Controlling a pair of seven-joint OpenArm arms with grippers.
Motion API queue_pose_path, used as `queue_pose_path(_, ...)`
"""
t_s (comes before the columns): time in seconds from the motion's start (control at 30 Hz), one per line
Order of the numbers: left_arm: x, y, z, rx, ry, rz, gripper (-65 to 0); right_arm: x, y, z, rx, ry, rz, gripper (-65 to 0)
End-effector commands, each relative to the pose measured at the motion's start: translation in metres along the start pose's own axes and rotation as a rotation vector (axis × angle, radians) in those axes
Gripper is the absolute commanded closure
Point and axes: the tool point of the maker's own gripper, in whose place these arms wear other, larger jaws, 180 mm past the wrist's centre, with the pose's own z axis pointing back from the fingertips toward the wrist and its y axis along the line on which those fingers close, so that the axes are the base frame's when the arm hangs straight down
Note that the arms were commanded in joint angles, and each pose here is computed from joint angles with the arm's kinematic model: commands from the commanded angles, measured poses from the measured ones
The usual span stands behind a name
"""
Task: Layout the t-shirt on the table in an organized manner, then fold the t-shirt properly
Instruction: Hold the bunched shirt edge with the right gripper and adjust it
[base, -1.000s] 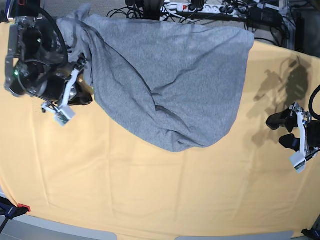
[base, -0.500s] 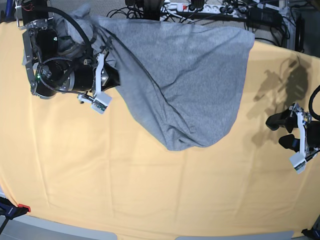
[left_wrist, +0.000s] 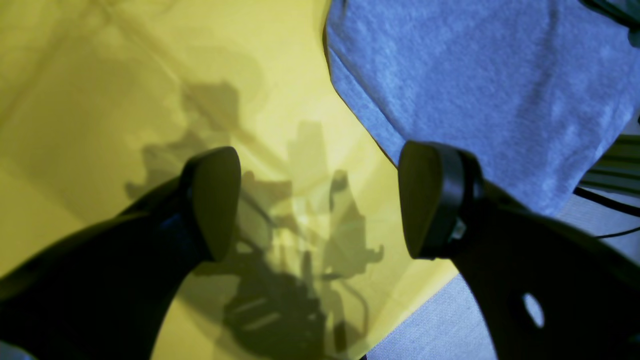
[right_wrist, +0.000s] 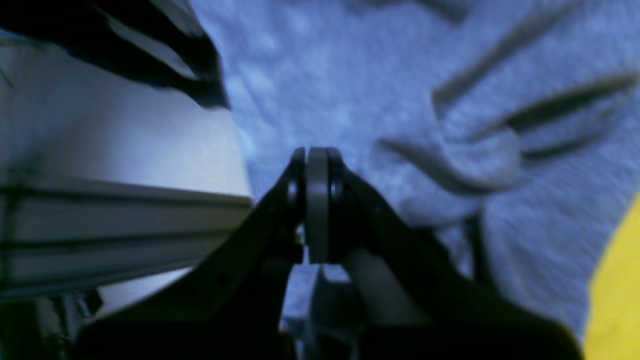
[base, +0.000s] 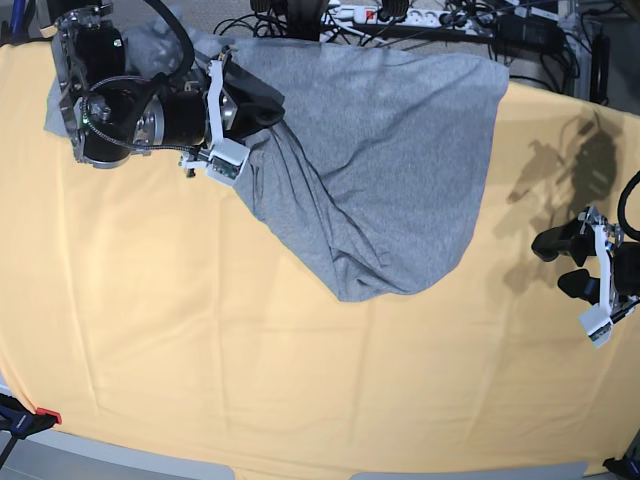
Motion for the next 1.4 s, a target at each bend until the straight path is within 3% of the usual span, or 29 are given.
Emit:
queue_pose_path(0.0, 0.011, 0.006, 0.015, 0.032, -0.035, -0.015, -49.4, 0.016, -0.003, 0.01, -0.027, -0.038, 0.057, 0.0)
queue_pose_path(0.2, 0.009, 0.008, 0.015, 0.044, -0.026, -0.016, -49.4, 0.037, -0.04, 0.055, -0.301, -0.049, 0.165, -1.1)
queue_pose_path(0.37, 0.009, 0.008, 0.015, 0.043, -0.027, -0.014, -49.4, 0.025, -0.08, 0.105, -0.516, -0.042, 0.097, -23.0)
queue_pose_path(0.43, 0.009, 0.008, 0.015, 0.043, -0.026, -0.013, -49.4, 0.015, -0.084, 0.117, -0.552, -0.04, 0.057, -26.2)
queue_pose_path(0.6, 0.01, 0.008, 0.015, 0.043, -0.027, -0.013, -49.4, -0.016, -0.055, 0.108, -0.426, -0.003, -0.056, -27.0)
queue_pose_path(0.7, 0.01, 0.008, 0.014, 0.043, -0.027, -0.013, -49.4, -0.024, -0.04, 0.1, -0.366, -0.005, -0.088, -33.9)
queue_pose_path(0.87, 0.01, 0.008, 0.015, 0.043, -0.028, -0.013, -49.4, -0.04, -0.029, 0.094, -0.337, 0.025, -0.131, -35.4)
queue_pose_path(1.0, 0.01, 0.008, 0.014, 0.043, -0.028, -0.013, -49.4, -0.037, -0.026, 0.092, -0.327, -0.026, -0.146, -35.3)
queue_pose_path(1.23, 0.01, 0.008, 0.015, 0.043, -0.028, -0.013, -49.4, -0.05, -0.032, 0.088, -0.309, -0.027, -0.212, -35.3)
queue_pose_path(1.37, 0.01, 0.008, 0.014, 0.043, -0.028, -0.013, -49.4, -0.043, -0.022, 0.084, -0.234, -0.094, -0.247, -35.0)
